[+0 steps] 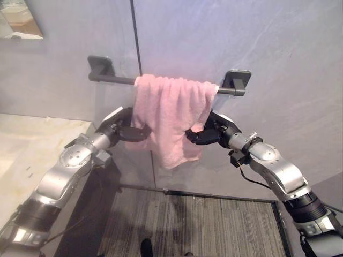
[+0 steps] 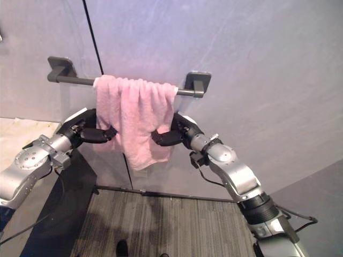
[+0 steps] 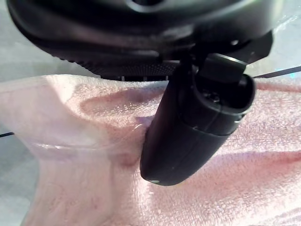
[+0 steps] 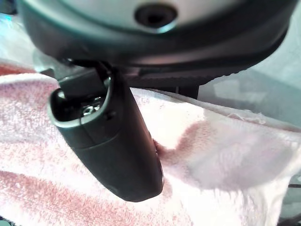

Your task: Organize the bathroom.

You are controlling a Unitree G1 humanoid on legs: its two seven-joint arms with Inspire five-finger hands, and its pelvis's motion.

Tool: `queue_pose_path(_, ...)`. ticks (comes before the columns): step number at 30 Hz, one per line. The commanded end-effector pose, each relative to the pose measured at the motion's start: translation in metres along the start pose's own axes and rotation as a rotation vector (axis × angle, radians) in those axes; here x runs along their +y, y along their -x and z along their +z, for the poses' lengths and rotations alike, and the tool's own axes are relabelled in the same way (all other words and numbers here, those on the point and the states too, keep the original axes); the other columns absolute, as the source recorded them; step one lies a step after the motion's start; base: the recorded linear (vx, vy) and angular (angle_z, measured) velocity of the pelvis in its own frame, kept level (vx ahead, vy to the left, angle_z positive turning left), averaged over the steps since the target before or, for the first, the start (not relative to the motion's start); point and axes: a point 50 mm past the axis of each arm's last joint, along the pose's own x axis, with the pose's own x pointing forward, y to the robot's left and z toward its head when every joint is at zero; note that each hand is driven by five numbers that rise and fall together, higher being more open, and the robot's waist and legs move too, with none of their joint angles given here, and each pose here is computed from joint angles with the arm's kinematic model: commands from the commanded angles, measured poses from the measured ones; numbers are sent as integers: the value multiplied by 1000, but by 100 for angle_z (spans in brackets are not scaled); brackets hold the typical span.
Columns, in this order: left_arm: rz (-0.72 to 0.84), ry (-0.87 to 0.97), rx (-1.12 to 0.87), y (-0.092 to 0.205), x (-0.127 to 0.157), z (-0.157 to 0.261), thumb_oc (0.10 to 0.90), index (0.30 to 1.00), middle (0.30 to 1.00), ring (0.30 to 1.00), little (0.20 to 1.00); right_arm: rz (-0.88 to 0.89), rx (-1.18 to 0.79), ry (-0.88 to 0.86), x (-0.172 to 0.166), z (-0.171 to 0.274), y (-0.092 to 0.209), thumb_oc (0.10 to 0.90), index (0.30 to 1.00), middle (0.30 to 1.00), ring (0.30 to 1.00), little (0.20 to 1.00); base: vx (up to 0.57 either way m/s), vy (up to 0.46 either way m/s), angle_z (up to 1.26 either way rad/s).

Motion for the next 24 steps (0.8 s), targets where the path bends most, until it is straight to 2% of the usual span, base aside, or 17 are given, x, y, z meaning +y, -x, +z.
queue_pose_path(1,70,-5,-212,-14,16,45,400,300,300,300,300,-45,-235,39,-11,55,-12,400,300,300,300,300,0,0,0)
queue_pose_path(7,187,43,-204,-10,26,40,400,300,300,300,300,-77,-228,33,-14,52,-11,400,300,300,300,300,0,0,0)
queue_pose_path(12,426,175,-184,1,40,19,400,300,300,300,300,-158,-208,39,-21,44,-9,400,300,300,300,300,0,0,0)
queue_pose_path(24,530,248,-131,16,34,-4,400,300,300,300,300,-309,-147,46,-33,28,2,400,300,300,300,300,0,0,0)
